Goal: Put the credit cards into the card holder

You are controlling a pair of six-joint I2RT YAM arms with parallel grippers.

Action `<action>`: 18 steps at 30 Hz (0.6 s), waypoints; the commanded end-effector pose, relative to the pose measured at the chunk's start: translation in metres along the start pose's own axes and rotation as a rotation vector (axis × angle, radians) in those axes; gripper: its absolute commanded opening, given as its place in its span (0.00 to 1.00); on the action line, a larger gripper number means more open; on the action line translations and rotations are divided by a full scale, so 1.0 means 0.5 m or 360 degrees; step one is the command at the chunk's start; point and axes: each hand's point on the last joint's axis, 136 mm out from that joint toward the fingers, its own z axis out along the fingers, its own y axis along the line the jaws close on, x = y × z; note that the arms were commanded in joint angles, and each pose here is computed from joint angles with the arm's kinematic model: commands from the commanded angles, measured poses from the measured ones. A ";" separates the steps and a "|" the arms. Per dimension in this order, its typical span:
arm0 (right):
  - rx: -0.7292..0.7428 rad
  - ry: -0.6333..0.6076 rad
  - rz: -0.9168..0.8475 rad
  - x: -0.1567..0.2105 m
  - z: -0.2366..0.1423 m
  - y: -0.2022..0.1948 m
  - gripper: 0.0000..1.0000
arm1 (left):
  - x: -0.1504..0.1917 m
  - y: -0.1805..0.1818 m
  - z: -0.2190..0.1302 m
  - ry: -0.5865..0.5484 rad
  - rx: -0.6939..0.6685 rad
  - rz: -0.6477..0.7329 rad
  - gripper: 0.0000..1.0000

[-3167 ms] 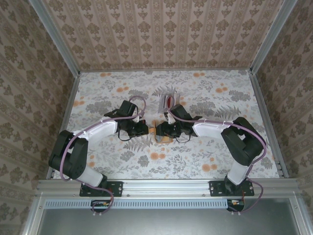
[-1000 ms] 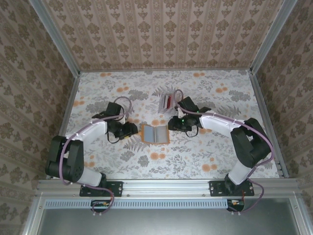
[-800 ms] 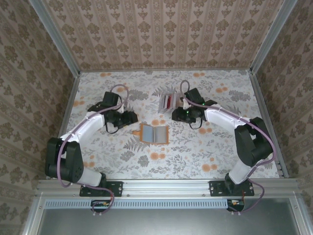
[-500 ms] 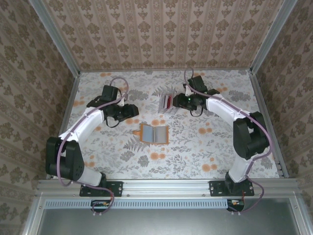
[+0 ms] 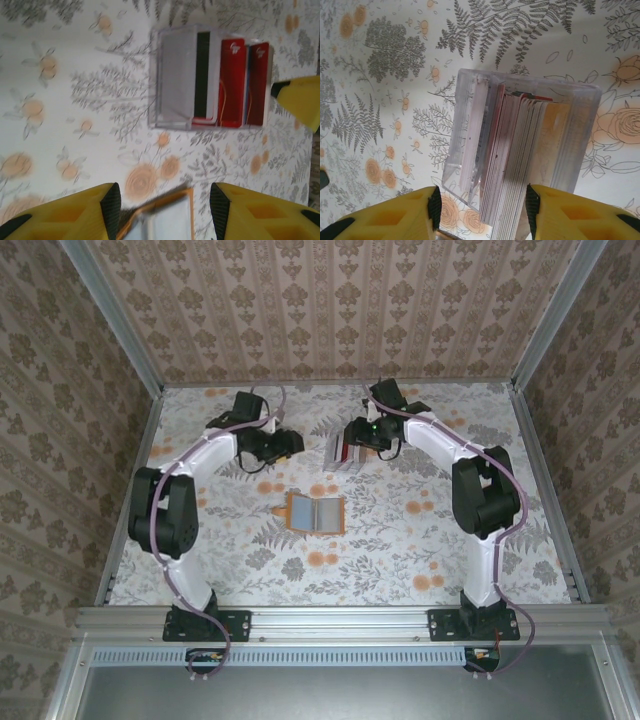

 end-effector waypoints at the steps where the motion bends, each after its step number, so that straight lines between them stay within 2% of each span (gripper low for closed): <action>1: 0.0093 0.0037 0.0000 0.002 0.000 -0.022 0.51 | -0.023 -0.028 0.031 0.0020 0.0088 0.0015 0.53; 10: 0.0199 0.0033 -0.0028 -0.007 -0.005 -0.035 0.51 | -0.043 -0.043 0.135 0.0112 0.0140 0.0031 0.52; 18: 0.0268 0.0119 -0.0062 0.008 0.032 -0.038 0.52 | -0.016 -0.072 0.193 0.0208 0.0218 0.0036 0.52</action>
